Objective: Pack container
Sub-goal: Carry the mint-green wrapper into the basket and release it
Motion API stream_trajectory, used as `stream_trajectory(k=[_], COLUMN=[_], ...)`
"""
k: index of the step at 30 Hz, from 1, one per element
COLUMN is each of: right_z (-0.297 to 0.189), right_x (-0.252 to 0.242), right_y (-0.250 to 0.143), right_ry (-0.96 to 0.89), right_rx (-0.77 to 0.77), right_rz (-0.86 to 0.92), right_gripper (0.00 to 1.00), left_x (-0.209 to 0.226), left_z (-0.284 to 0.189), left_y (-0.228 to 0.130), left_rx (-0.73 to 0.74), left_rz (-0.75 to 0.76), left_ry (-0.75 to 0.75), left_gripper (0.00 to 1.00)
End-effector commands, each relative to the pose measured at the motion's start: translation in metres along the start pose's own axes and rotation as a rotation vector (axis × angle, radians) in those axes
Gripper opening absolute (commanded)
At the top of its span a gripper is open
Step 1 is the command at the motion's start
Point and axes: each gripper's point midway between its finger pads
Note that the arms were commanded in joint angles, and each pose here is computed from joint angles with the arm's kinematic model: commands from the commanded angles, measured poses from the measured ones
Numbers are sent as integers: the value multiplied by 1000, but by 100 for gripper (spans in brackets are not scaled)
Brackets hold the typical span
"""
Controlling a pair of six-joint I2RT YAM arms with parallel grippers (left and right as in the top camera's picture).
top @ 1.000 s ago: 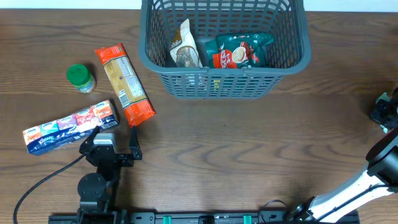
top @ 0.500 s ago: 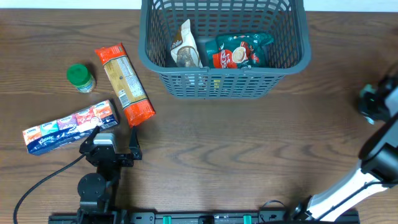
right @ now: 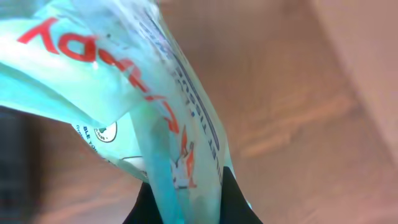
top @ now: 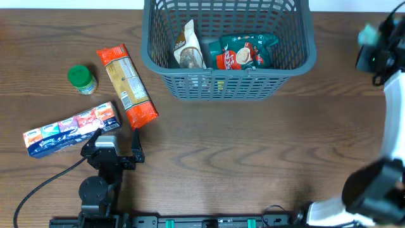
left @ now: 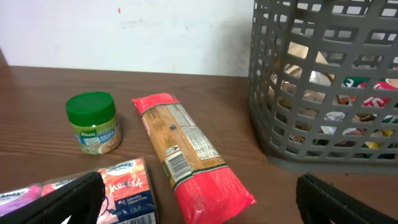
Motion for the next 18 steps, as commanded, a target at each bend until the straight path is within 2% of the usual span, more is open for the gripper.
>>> stream_trajectory(k=[1,5,9,18], right_z=[-53,-96,-118,-112], right_x=[45,96,156,247], right_y=[40,57,55,27], right_ry=[113,196,304,369], right_rx=[-156,-250,-274,-211], right_rz=[-84,-166,-262,-485], right_gripper=[1,1,1,1], left_x=[3,3,3,3], left_z=[2,2,2,2], left_y=[-15,-15,-15,-15], left_rx=[36,36,36,36], left_rz=[0,0,0,0], left_ry=[9,9,9,9], left_gripper=[98,99,98,99])
Point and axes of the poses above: each gripper's point midway between its finger pads, its own z axis out along the fingers, its own x axis along the line the jaws close on, y = z × x, and after that the axes turned 9 degrees about -z, right-handed
